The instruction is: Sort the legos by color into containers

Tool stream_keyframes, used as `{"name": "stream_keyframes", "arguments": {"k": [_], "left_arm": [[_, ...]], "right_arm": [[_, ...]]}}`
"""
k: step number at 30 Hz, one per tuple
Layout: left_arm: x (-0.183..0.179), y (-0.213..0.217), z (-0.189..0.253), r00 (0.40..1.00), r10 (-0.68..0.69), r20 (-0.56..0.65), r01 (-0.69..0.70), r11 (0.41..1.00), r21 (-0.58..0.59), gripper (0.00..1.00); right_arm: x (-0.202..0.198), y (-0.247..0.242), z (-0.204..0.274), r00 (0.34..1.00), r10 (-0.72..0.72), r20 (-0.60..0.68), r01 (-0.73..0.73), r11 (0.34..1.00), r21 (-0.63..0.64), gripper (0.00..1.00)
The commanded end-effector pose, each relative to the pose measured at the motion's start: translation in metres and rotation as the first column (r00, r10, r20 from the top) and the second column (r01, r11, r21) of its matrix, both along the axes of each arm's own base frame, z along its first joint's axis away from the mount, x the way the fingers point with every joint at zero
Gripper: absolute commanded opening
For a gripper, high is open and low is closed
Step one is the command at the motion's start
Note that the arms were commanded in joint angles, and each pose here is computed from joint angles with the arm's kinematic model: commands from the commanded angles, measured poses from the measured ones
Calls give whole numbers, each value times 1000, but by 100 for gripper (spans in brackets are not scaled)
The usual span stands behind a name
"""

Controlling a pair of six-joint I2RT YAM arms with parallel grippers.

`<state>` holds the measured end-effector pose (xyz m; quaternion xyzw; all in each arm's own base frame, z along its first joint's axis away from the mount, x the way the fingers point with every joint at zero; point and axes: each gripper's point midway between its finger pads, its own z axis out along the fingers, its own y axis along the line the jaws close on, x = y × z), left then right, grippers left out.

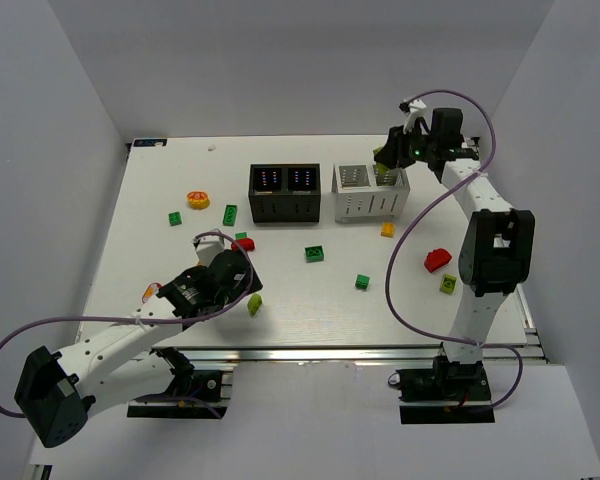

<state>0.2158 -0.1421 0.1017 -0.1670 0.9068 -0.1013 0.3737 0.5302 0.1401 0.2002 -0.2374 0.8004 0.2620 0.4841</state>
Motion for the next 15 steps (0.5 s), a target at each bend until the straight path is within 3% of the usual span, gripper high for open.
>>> {"name": "stream_keyframes", "arguments": {"k": [1, 2, 6, 12, 15], "left_arm": [[3, 4, 5, 999, 33, 23, -33, 999, -7, 98], [3, 4, 4, 999, 29, 20, -29, 1000, -2, 98], [4, 1, 4, 1000, 10, 16, -11, 1000, 6, 98], [6, -6, 1, 1000, -25, 14, 25, 1000, -1, 98], [5, -8, -6, 999, -47, -6, 47, 999, 21, 97]], "right_arm": [[-5, -4, 9, 999, 8, 53, -6, 999, -33, 40], [-6, -5, 5, 999, -2, 45, 3, 999, -39, 50], [-8, -9, 1, 999, -12, 32, 14, 998, -60, 65], [-20, -17, 46, 991, 12, 134, 0, 996, -84, 69], [-46, -13, 56, 973, 163, 165, -140, 980, -144, 67]]}}
